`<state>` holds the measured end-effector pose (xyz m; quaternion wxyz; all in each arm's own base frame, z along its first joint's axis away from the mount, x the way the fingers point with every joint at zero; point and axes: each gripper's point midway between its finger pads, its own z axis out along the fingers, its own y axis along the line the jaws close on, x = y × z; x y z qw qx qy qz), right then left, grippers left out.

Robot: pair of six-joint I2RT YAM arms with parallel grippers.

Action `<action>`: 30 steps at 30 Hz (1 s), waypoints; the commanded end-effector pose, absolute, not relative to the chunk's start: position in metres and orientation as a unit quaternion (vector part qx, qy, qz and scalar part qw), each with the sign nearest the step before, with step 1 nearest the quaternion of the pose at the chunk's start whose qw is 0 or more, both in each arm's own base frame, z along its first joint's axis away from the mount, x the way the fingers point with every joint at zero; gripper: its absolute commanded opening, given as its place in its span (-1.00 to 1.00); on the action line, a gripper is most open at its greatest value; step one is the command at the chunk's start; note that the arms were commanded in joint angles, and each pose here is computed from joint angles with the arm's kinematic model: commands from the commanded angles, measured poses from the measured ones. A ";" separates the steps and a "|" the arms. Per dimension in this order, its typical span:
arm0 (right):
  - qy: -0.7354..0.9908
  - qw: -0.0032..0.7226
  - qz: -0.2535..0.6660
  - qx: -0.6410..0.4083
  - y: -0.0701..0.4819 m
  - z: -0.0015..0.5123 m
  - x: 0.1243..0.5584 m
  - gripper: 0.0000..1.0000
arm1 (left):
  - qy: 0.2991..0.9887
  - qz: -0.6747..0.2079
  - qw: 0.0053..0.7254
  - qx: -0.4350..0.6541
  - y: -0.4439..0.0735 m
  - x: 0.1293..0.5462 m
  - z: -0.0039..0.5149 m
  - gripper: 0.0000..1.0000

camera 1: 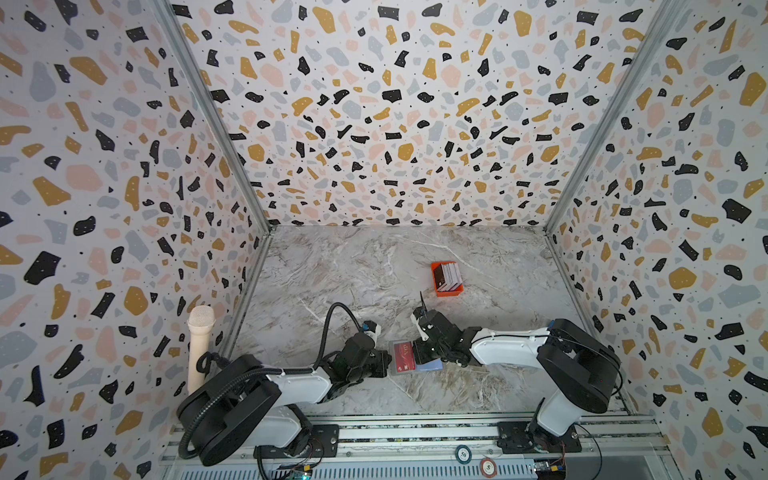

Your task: Put the credit cards into the card holder

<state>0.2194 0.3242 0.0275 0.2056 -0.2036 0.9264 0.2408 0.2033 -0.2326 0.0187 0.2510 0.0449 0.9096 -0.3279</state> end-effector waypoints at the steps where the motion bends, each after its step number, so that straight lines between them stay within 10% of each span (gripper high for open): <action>1: 0.926 0.194 0.244 -0.215 0.330 0.031 0.208 -1.00 | 0.912 -0.327 0.242 0.053 -0.235 0.202 0.016 -1.00; 30: 0.921 0.199 0.244 -0.231 0.332 0.038 0.187 -1.00 | 0.905 -0.345 0.244 0.056 -0.241 0.202 0.026 -1.00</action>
